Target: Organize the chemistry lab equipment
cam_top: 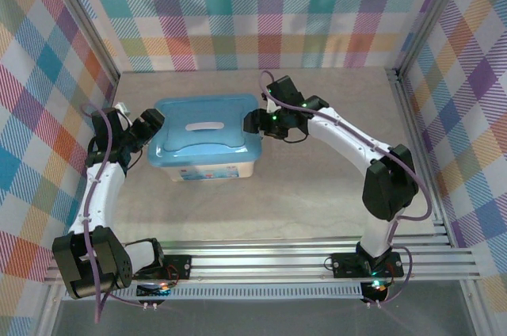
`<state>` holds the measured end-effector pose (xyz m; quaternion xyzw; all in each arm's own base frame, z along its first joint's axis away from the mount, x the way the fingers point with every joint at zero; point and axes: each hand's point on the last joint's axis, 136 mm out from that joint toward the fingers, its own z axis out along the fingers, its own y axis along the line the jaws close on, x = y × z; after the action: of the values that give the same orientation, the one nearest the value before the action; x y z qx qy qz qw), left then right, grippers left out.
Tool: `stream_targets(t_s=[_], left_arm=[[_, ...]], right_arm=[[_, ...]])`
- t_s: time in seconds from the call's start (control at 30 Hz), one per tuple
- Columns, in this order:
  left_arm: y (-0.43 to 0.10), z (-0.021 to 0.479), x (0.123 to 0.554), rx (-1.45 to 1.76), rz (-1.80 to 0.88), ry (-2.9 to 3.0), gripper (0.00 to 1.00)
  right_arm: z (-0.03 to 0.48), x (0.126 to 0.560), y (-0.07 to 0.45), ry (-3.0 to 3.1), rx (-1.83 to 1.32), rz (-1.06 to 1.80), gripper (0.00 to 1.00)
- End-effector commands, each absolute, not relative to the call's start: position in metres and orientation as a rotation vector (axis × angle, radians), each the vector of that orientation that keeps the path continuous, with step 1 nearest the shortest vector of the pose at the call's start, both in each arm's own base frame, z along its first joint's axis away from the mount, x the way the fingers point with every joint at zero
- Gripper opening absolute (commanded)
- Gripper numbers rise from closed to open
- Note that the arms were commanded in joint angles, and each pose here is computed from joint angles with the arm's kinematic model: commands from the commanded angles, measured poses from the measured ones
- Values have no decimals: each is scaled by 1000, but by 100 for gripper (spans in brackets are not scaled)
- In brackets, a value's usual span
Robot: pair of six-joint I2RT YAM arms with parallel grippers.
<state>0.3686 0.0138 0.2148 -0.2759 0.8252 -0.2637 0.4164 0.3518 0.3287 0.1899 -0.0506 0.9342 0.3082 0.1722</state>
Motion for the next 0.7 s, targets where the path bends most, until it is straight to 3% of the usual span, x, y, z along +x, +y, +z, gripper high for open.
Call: stream_targets(t_s=[0.0, 0.37, 0.67], left_arm=[[-4, 223, 369, -603, -682, 2109, 81], [-17, 202, 368, -577, -651, 2198, 79], [-27, 194, 367, -558, -653, 2222, 79]], right_arm=[[199, 344, 348, 2629, -268, 876, 65], [192, 342, 357, 2643, -334, 753, 58], [193, 343, 361, 2639, -359, 694, 46]])
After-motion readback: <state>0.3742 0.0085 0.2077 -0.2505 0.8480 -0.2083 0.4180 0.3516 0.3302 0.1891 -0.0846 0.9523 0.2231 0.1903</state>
